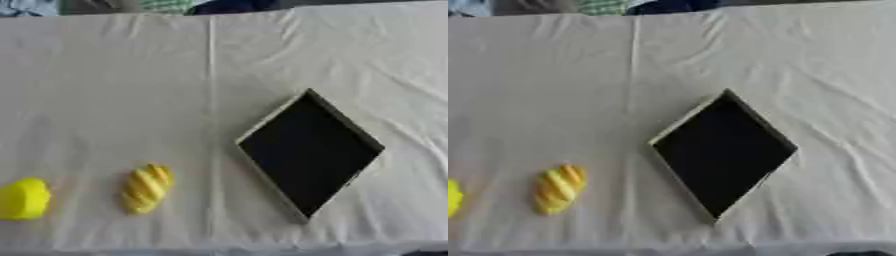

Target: Pick up objects on the table and place them in the box.

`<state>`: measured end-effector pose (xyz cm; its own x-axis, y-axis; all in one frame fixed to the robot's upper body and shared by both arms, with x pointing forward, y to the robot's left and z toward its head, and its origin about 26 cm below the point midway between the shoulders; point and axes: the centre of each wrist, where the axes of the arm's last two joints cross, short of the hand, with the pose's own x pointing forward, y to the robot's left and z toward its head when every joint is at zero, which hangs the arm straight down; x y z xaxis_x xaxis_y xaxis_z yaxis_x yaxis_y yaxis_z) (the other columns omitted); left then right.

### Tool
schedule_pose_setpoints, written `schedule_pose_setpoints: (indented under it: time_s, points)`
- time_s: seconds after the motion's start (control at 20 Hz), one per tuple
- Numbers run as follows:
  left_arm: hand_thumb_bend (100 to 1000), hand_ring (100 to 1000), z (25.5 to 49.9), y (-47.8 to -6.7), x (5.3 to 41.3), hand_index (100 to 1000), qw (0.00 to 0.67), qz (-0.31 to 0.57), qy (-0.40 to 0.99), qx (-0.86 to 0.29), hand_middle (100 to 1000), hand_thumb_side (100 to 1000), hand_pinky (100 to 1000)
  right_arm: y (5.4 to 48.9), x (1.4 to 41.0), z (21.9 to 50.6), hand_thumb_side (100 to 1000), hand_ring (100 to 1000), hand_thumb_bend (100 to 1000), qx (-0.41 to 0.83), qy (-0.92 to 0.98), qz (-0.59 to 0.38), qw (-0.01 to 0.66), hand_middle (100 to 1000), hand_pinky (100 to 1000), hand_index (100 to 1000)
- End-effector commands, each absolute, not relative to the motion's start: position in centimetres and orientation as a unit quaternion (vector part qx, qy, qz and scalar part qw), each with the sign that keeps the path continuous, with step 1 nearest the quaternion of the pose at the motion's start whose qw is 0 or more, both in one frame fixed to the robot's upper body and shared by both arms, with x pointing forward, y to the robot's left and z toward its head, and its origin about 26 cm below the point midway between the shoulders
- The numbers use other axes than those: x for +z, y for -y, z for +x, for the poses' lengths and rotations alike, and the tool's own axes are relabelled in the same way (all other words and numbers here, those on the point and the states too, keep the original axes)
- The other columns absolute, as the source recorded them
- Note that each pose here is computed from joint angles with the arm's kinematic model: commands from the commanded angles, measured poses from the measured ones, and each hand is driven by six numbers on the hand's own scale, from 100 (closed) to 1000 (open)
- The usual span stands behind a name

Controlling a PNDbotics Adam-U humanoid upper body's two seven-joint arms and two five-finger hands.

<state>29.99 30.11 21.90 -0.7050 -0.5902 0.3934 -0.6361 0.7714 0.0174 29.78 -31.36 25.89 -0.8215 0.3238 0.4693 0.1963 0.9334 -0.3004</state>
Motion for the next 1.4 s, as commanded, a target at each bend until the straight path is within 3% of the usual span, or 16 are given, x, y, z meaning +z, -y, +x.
schedule_pose_setpoints:
  time_s: [0.05, 0.45, 0.85, 1.1, 1.4]
  points:
    - [100, 827, 29.6, -30.4, 22.9, 908, 0.174, 0.338, 0.924, 0.049, 774, 442, 829, 31.6, 26.8, 29.4, 558, 829, 100, 0.128, 0.948, -0.146, 0.252, 712, 915, 845]
    - [100, 829, 29.5, -30.8, 22.9, 913, 0.179, 0.350, 0.919, 0.029, 777, 421, 831, 31.6, 26.8, 29.4, 558, 829, 100, 0.129, 0.948, -0.147, 0.253, 712, 915, 845]
    - [100, 853, 27.5, -34.7, 22.2, 947, 0.303, 0.422, 0.826, -0.220, 805, 465, 853, 31.9, 26.8, 29.3, 558, 829, 100, 0.140, 0.944, -0.156, 0.256, 712, 915, 845]
    - [203, 869, 26.0, -37.0, 21.6, 952, 0.379, 0.430, 0.717, -0.396, 824, 449, 879, 32.1, 26.8, 29.2, 558, 829, 100, 0.144, 0.941, -0.163, 0.257, 712, 915, 845]
    - [364, 894, 25.2, -38.0, 21.2, 957, 0.412, 0.373, 0.626, -0.547, 844, 482, 910, 32.3, 26.7, 29.1, 558, 829, 100, 0.147, 0.939, -0.169, 0.261, 712, 915, 845]
